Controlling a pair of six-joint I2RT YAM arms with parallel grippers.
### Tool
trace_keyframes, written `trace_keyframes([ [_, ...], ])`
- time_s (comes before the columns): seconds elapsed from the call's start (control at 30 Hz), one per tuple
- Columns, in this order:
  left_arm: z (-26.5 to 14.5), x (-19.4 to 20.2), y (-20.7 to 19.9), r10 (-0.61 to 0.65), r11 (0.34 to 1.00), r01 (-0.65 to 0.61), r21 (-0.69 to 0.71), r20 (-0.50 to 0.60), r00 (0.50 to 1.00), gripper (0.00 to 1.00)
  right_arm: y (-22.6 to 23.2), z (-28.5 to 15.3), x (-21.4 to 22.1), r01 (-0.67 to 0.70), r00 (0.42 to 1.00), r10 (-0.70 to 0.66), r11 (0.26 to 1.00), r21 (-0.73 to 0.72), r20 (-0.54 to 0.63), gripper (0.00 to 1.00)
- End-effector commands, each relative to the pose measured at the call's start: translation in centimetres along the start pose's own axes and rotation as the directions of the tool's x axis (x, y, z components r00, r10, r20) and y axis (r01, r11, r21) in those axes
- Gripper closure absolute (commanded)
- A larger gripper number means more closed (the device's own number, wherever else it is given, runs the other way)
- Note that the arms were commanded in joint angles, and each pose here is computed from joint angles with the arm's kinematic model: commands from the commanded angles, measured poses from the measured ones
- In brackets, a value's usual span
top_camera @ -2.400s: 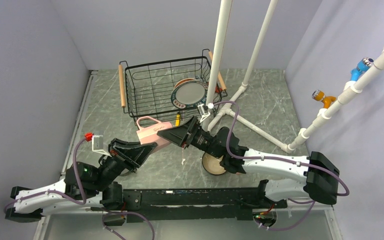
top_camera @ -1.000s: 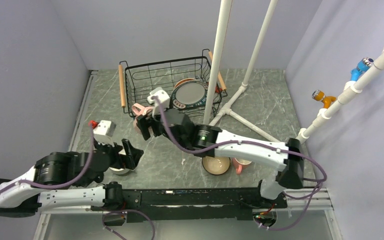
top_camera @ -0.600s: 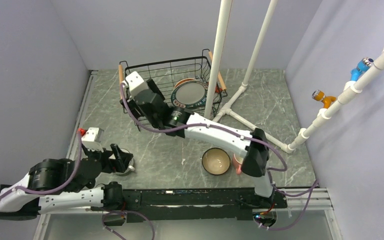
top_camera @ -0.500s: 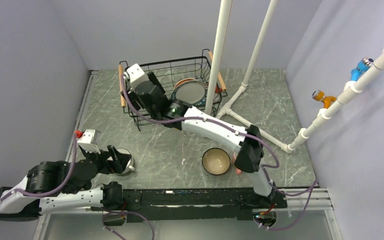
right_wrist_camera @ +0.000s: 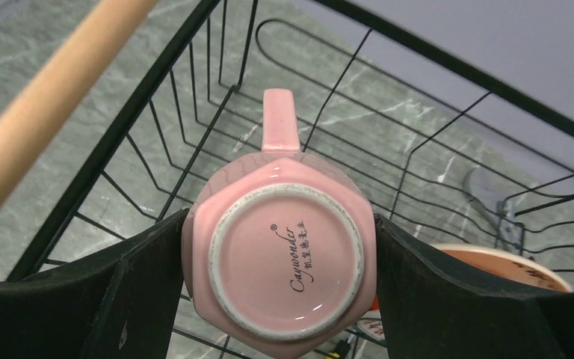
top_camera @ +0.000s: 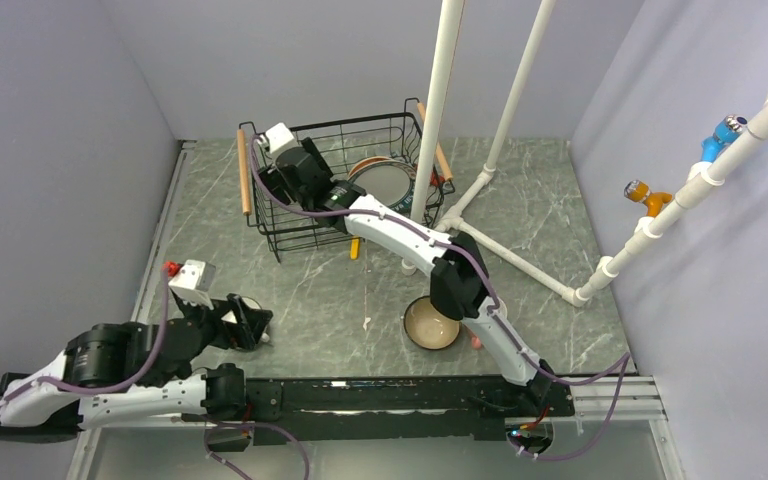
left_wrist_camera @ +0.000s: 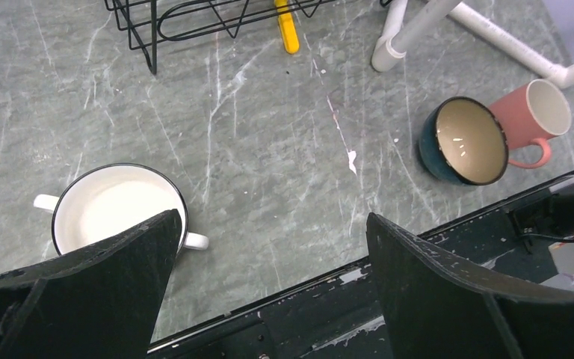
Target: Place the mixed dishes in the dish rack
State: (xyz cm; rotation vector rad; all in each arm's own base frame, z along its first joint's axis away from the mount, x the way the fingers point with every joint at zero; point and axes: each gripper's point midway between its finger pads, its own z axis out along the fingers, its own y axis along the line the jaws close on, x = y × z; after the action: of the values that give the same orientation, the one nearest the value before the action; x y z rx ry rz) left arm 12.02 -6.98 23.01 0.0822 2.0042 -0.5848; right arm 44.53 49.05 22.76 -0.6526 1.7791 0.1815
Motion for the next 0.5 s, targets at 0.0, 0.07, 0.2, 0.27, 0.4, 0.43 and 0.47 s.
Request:
trace_keyframes([
  [0.0,0.8,0.0,-1.3,0.063,0.998,-0.064,-0.007,-0.017,0.998,0.01,-0.2,0.0,-5.9,-0.1,0.979,0.107,0.994,-0.046,0.173,1.0],
  [0.07,1.1,0.1,-1.6,0.08,0.997,-0.08,-0.008,-0.018,0.997,0.01,0.2,1.0,-5.0,-0.108,0.98,0.117,0.992,-0.062,0.161,1.0],
  [0.2,1.2,0.2,-1.7,0.088,0.996,-0.088,-0.009,-0.016,0.996,0.01,0.8,2.6,-2.8,-0.094,0.986,0.102,0.994,-0.06,0.129,1.0],
  [0.27,1.1,0.0,-1.5,0.076,0.997,-0.076,-0.009,-0.011,0.997,0.01,1.0,3.2,-1.9,-0.097,0.988,0.105,0.993,-0.07,0.117,1.0],
  [0.4,0.8,-0.2,-1.3,0.045,0.999,-0.045,0.013,0.012,0.999,0.01,0.9,4.0,-0.7,-0.11,0.988,0.116,0.992,-0.069,0.099,0.96],
  [0.43,0.7,-0.3,-1.2,0.036,0.999,-0.036,0.016,0.019,0.999,0.01,0.8,4.2,-0.5,-0.11,0.988,0.116,0.992,-0.069,0.097,0.95],
  [0.47,0.6,-0.4,-1.1,0.025,0.999,-0.025,0.024,0.023,0.999,0.01,0.8,4.3,-0.4,-0.11,0.989,0.116,0.992,-0.067,0.094,0.93],
])
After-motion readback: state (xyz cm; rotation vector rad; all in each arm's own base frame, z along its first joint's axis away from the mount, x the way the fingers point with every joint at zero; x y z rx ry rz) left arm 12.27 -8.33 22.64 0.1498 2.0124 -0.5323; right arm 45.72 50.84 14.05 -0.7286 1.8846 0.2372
